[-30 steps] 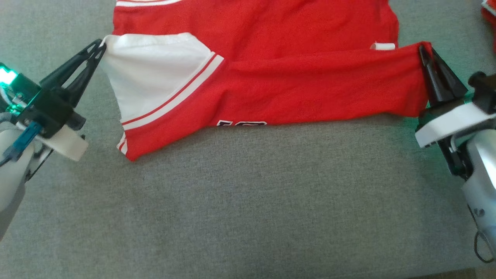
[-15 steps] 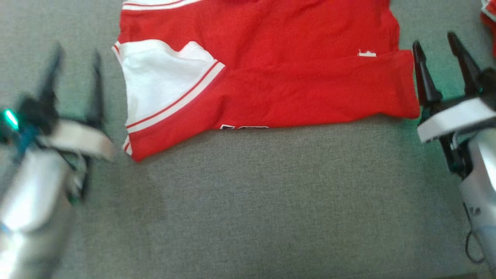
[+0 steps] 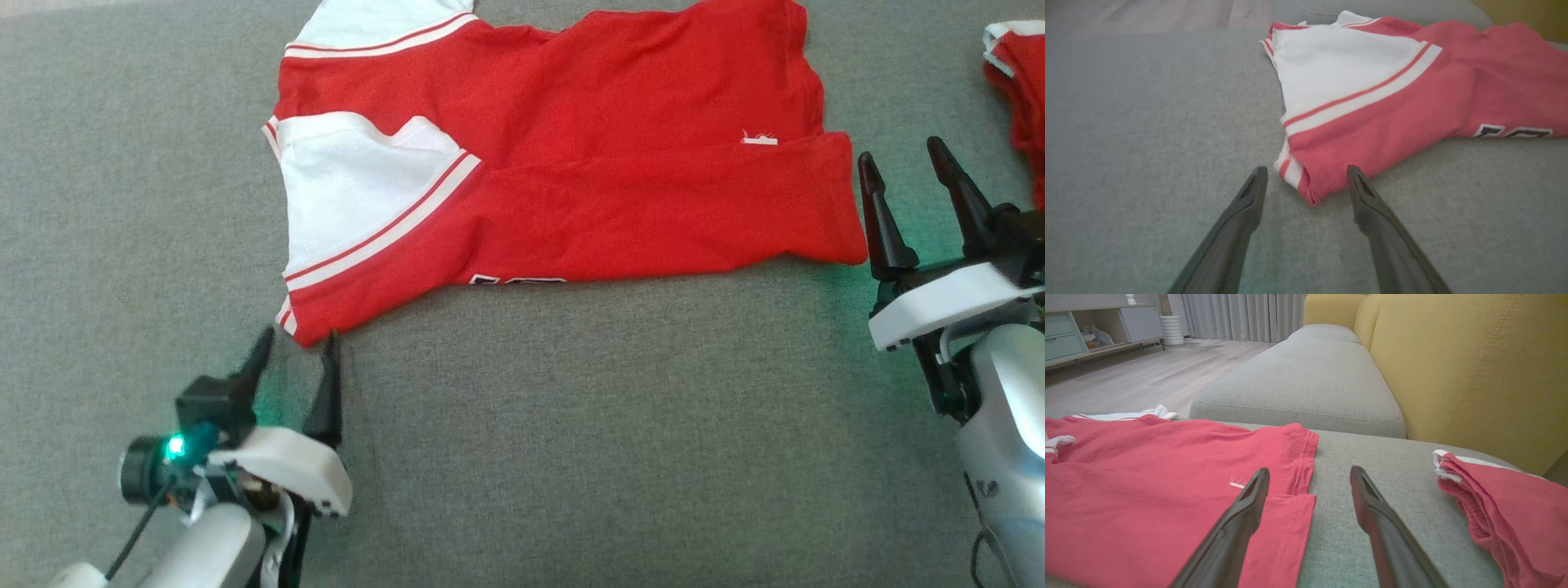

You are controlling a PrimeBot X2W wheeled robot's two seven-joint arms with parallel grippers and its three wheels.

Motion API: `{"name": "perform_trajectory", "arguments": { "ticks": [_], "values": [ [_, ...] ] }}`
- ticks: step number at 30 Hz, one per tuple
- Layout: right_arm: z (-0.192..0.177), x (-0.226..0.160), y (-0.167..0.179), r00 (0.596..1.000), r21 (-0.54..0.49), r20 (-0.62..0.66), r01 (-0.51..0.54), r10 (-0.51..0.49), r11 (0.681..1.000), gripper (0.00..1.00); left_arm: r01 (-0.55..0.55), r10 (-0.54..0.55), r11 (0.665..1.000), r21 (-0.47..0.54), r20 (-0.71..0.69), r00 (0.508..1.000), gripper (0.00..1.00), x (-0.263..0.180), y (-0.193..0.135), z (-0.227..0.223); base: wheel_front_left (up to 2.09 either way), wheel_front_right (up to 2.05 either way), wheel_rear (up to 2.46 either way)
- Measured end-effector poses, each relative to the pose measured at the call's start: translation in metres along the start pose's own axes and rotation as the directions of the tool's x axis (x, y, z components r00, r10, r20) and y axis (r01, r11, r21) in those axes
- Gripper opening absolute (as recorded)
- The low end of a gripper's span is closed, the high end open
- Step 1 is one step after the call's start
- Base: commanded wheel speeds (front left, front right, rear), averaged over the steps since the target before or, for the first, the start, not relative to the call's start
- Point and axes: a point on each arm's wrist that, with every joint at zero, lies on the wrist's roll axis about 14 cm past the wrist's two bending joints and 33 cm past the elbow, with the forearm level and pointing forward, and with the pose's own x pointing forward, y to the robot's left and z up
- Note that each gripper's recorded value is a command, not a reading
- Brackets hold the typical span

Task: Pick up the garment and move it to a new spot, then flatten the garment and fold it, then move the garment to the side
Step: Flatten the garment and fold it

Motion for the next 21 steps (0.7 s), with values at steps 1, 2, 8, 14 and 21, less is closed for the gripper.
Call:
{"name": "perform_trajectory", "arguments": {
  "ticks": [1, 2, 8, 14, 21],
  "values": [
    [0.000, 0.000, 0.000, 1.000, 0.000, 0.000, 0.001, -0.001, 1.000, 1.00, 0.006, -0.006, 1.000, 0.000, -0.026, 1.000, 1.00, -0.003, -0.003, -0.005, 0.00, 0.00, 0.00],
    [0.000, 0.000, 0.000, 1.000, 0.000, 0.000, 0.002, -0.002, 1.000, 1.00, 0.010, -0.010, 1.000, 0.001, -0.051, 0.999, 1.00, -0.005, -0.004, -0.010, 0.00, 0.00, 0.00],
    [-0.002, -0.001, 0.000, 1.000, 0.000, -0.006, 0.000, 0.000, 1.000, 1.00, -0.018, 0.019, 1.000, 0.006, -0.083, 0.996, 1.00, -0.009, 0.003, -0.013, 0.00, 0.00, 0.00],
    [-0.013, -0.006, 0.000, 0.999, 0.000, -0.034, 0.002, -0.002, 1.000, 1.00, -0.004, 0.004, 1.000, -0.002, -0.058, 0.998, 1.00, -0.006, -0.001, -0.004, 0.00, 0.00, 0.00],
    [-0.015, -0.007, 0.000, 0.999, -0.007, -0.040, 0.000, 0.000, 1.000, 1.00, 0.012, -0.012, 1.000, -0.002, -0.048, 0.999, 1.00, 0.000, -0.002, 0.000, 0.00, 0.00, 0.00]
  ]
}}
